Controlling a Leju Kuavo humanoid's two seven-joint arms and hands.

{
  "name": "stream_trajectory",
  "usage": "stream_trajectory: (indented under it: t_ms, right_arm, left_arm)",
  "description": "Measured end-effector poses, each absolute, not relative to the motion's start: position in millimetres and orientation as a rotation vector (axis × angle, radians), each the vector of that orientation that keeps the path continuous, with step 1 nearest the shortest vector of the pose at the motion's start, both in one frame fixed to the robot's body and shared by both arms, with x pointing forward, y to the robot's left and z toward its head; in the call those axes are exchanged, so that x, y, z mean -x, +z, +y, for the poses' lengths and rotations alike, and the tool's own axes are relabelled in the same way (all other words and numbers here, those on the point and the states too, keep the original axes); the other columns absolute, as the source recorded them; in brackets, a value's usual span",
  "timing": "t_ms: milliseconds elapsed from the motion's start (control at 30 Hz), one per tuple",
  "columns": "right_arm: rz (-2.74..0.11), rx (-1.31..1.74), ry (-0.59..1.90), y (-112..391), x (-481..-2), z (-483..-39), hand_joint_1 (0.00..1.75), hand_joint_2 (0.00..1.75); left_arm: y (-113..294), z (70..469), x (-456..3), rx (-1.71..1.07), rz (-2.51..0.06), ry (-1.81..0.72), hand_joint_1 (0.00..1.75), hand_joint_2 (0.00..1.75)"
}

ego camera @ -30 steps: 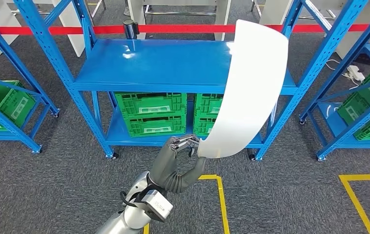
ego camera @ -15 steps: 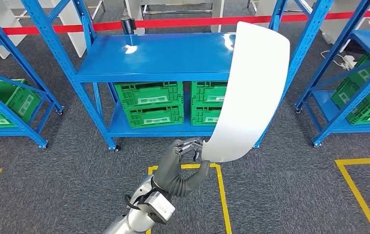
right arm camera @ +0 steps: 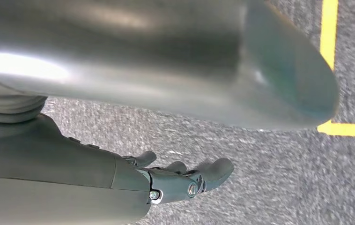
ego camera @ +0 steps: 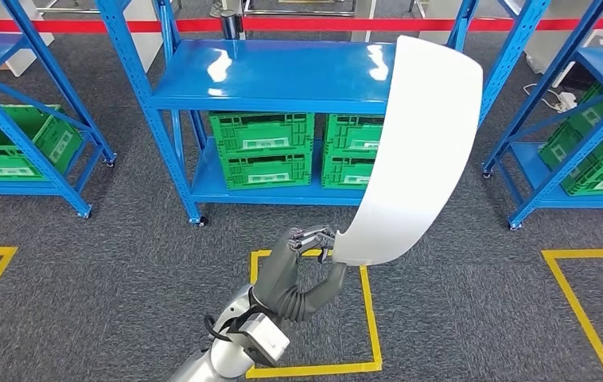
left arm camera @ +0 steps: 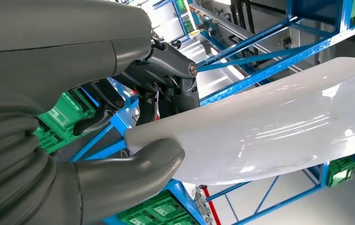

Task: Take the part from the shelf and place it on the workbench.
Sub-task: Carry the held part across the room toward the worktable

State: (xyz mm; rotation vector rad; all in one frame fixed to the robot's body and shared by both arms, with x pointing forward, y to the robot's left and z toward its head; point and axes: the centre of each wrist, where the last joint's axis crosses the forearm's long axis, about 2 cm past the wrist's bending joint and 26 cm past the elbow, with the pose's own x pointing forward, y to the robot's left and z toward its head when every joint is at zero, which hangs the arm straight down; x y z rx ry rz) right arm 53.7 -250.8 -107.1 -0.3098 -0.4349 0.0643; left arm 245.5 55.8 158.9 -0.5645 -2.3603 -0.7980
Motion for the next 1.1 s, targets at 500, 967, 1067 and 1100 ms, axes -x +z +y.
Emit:
stream_trajectory:
  t_ms: [500, 967, 1067, 1100]
  right_arm:
    - [-0.462, 0.27, -0.01, -107, -57, -247, 0.0, 0.0]
    - [-0.434, 0.253, -0.033, -107, -51, -241, 0.0, 0.0]
    - [-0.435, 0.253, -0.035, -107, -52, -241, 0.0, 0.0]
    - [-0.43, 0.255, -0.037, -107, -52, -241, 0.0, 0.0]
  left_arm:
    - [159, 54, -244, 0.567, -2.346, -0.832, 1.75, 1.75]
    - [159, 48, -242, 0.605, -2.345, -0.848, 1.75, 1.75]
    - [159, 47, -243, 0.616, -2.342, -0.847, 1.75, 1.75]
    - [158, 47, -243, 0.618, -2.338, -0.848, 1.75, 1.75]
